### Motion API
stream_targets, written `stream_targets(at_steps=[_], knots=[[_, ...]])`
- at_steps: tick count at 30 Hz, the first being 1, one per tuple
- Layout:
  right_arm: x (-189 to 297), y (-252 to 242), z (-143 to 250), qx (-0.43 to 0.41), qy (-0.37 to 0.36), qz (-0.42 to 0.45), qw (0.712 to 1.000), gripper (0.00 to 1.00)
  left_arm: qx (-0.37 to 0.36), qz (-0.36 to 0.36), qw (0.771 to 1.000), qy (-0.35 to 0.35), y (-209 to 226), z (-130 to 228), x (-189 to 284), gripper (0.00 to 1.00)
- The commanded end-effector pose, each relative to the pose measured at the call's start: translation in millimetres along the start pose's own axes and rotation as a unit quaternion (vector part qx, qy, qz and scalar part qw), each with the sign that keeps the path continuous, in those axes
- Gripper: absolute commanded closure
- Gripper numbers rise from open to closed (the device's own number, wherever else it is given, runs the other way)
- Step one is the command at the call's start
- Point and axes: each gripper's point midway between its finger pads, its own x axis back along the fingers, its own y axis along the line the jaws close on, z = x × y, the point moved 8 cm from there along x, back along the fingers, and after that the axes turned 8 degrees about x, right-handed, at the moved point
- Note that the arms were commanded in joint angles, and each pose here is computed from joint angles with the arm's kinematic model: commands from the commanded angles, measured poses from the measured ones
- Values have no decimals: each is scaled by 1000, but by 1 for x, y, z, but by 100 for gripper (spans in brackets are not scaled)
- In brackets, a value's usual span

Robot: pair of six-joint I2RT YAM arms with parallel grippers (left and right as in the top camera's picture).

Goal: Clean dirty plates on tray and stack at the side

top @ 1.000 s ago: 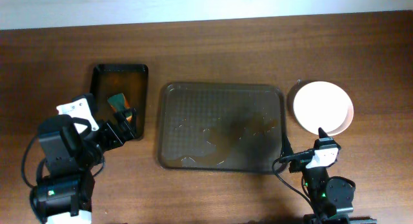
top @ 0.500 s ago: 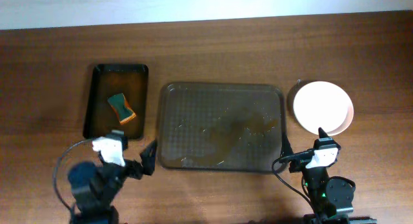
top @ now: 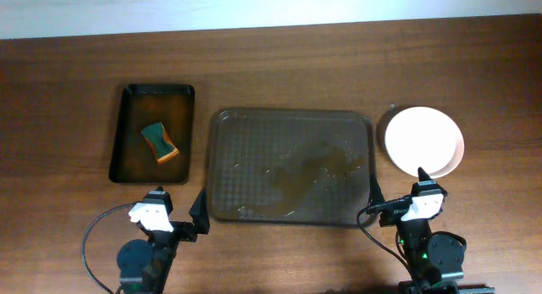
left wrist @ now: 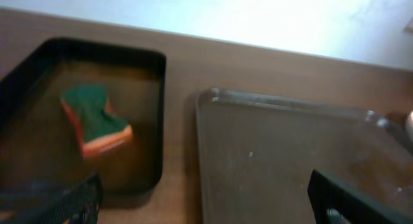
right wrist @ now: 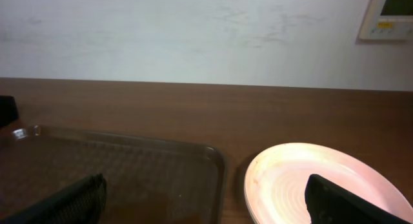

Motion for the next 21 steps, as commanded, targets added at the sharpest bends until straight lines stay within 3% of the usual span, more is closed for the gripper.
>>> stream_targets(at_steps=[1, 13, 21], knots=[[0, -1, 2, -1, 3, 5, 1000, 2, -18, -22, 998, -56, 1, -13, 7, 0], [0, -1, 2, -1, 3, 5, 1000, 2, -118, -34, 989, -80, 0, -19, 12, 0], [0, -1, 2, -1, 3, 5, 1000, 1, -121, -38, 989, -80, 1, -19, 12, 0]])
